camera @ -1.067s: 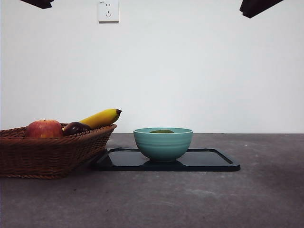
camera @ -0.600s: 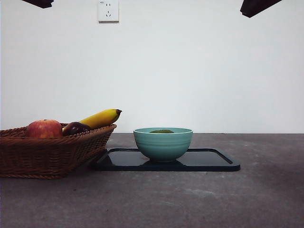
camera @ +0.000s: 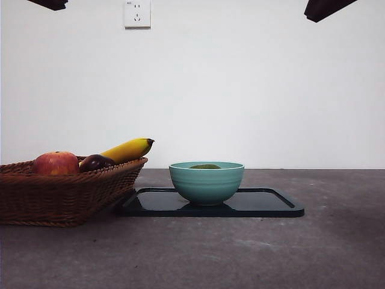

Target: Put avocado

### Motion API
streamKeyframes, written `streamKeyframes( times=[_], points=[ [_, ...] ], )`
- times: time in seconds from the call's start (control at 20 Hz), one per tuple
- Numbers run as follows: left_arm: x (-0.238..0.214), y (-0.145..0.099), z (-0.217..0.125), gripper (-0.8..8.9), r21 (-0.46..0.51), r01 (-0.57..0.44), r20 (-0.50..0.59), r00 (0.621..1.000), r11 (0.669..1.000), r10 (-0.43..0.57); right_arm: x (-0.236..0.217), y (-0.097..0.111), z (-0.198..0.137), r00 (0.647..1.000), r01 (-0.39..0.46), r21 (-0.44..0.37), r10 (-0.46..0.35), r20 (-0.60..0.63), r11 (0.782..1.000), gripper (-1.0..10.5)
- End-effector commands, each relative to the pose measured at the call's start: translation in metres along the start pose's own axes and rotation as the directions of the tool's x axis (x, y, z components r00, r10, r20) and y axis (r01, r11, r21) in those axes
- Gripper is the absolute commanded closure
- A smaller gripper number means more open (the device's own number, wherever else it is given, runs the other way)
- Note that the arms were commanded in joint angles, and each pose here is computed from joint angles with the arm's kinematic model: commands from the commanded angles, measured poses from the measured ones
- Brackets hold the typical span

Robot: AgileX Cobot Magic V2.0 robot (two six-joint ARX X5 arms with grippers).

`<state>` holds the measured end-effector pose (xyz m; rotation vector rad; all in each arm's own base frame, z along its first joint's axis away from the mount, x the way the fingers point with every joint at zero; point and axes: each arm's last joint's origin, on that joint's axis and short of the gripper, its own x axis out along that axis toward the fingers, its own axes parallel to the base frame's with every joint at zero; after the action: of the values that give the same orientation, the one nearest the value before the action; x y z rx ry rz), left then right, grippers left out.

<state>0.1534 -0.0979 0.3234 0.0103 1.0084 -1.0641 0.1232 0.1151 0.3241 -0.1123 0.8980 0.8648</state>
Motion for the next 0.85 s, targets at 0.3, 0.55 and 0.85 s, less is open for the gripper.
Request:
streamKeyframes(
  times=[0.3, 0.55, 0.85],
  points=[
    [-0.050, -0.015, -0.019, 8.05, 0.165, -0.225, 0.210, 0.959, 0.960, 0.189, 0.000, 0.002, 0.003, 1.000, -0.008, -0.001, 0.008, 0.007, 1.000, 9.4],
    [-0.092, -0.032, -0.046, 8.05, 0.305, -0.576, 0.545, 0.759, 0.759, 0.357, 0.000, 0.002, 0.003, 1.000, -0.008, -0.001, 0.008, 0.007, 1.000, 9.4],
    [-0.072, 0.003, -0.083, 8.05, -0.211, -0.768, 0.761, 0.259, 0.605, 0.594, 0.000, 0.002, 0.003, 1.000, -0.008, -0.001, 0.008, 0.007, 1.000, 9.4]
  ],
)
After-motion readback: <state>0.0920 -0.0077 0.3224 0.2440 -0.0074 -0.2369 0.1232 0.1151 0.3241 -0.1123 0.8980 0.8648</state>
